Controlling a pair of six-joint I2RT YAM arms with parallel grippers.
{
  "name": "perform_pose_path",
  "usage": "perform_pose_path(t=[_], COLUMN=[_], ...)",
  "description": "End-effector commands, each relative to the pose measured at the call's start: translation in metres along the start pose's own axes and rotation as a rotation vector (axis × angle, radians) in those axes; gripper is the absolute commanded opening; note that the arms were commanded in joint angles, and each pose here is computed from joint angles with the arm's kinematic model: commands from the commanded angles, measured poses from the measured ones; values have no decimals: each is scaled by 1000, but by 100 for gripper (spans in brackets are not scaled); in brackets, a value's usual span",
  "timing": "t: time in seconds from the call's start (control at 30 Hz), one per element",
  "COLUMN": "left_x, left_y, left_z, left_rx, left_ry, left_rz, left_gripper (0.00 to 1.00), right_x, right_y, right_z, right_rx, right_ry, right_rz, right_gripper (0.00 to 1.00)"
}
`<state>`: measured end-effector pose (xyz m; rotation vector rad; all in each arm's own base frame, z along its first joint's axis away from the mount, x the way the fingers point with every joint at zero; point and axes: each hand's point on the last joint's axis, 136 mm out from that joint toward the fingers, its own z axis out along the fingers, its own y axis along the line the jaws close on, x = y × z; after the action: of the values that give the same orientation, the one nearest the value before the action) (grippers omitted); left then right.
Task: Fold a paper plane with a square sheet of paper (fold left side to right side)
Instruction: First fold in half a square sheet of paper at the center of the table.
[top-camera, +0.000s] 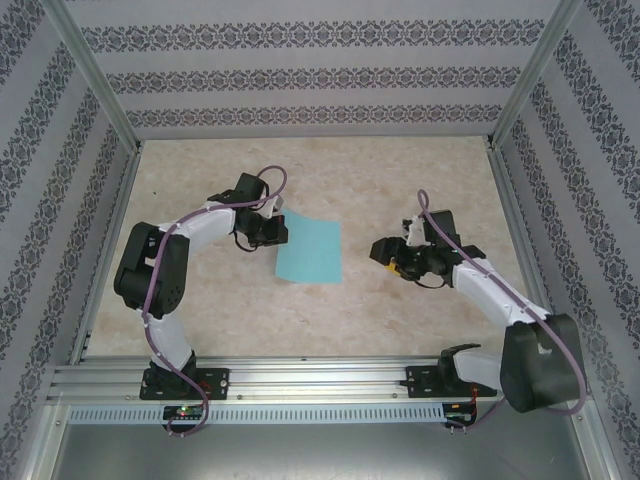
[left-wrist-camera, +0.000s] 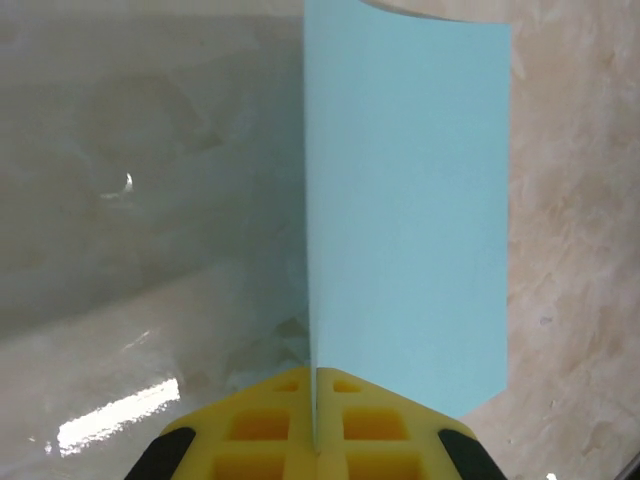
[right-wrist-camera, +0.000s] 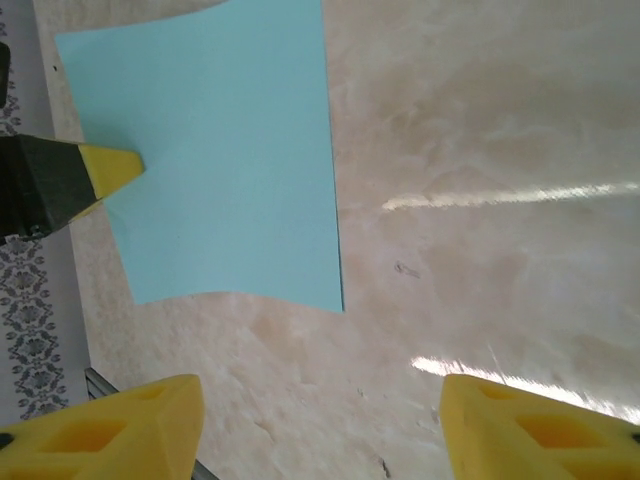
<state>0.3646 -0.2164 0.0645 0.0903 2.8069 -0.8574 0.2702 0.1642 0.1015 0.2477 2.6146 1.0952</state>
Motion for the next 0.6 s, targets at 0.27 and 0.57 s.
perform_pose_path(t=[0.27,0.57], left_x=[-17,-16], left_y=[13,16], left_z=[5,9], left_rx=[-29,-38], left_ry=[-5,2], left_rz=[-22,-38], left_gripper=[0,0], right_x=[-51,-60], right_y=[47,31], right_z=[89,144], right_rx=[-99,-7], right_ry=[-26,41], right_rz=[32,43], right_gripper=[45,40])
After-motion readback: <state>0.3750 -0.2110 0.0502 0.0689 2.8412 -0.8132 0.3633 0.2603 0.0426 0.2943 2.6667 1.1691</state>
